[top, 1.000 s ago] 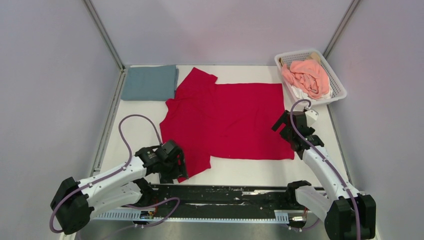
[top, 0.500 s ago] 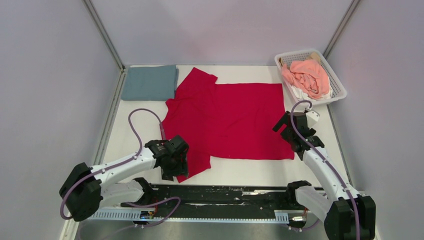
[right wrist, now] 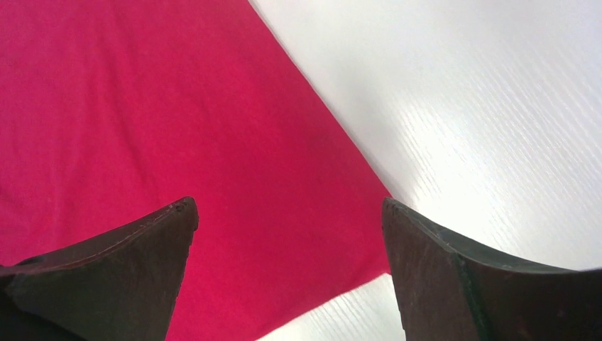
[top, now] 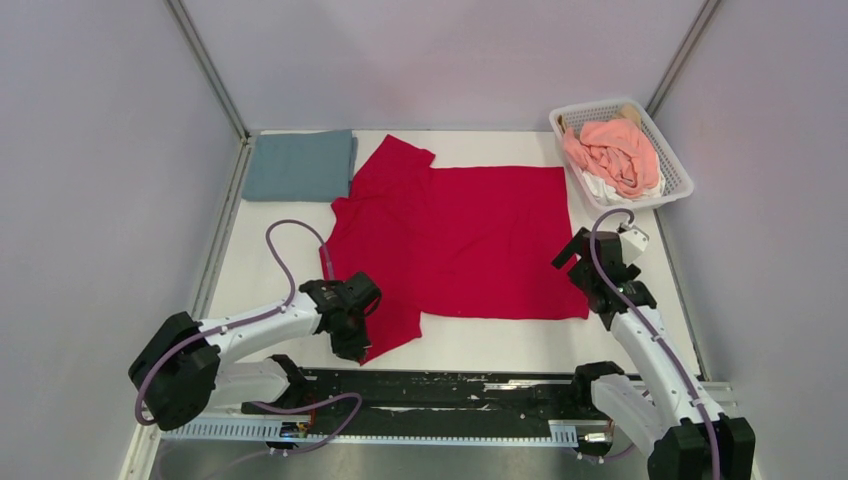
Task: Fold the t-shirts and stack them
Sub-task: Grab the side of the flattened tshirt closest away from the robot with both arms
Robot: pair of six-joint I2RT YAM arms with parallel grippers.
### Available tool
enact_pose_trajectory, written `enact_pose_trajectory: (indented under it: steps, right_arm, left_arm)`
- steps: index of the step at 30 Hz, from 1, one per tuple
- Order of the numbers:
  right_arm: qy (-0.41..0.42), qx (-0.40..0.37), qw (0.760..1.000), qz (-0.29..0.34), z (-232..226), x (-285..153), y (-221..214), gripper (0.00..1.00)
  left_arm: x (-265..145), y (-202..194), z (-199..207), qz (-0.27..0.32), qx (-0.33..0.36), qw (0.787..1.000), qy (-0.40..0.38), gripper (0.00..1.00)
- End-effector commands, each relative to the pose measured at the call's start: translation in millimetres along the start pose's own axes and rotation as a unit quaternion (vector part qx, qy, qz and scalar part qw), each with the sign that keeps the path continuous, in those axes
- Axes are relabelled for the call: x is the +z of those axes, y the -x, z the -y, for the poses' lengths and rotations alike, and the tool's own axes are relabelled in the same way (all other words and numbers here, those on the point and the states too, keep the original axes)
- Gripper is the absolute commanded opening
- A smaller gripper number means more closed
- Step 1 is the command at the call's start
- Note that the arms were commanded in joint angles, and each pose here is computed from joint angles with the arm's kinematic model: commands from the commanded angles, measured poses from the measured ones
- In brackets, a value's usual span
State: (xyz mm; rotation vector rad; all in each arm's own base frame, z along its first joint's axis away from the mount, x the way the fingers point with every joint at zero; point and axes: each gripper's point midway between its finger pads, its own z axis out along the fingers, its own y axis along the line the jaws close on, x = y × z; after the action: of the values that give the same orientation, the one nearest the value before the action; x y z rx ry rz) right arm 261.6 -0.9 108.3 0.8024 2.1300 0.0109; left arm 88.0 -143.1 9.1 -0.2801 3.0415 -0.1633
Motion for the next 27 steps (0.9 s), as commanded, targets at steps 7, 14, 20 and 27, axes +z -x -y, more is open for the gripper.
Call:
enact_pose_trajectory:
  steps: [7,14,20,27]
  right_arm:
    - [-0.074,0.061,0.990,-0.099,43,-6,-54,0.96]
    - [-0.123,0.100,0.983,-0.096,70,10,-69,0.65]
    - [-0.114,0.111,0.983,-0.095,68,22,-77,0.54]
    - [-0.126,0.099,0.981,-0.110,71,31,-86,0.40]
  left_arm:
    - [15,8,13,0.024,0.014,0.999,-0.038,0.00]
    - [7,10,22,0.033,0.027,0.997,-0.071,0.00]
    - [9,5,27,0.024,0.036,0.995,-0.094,0.00]
    - [9,0,22,0.010,0.041,0.996,-0.080,0.00]
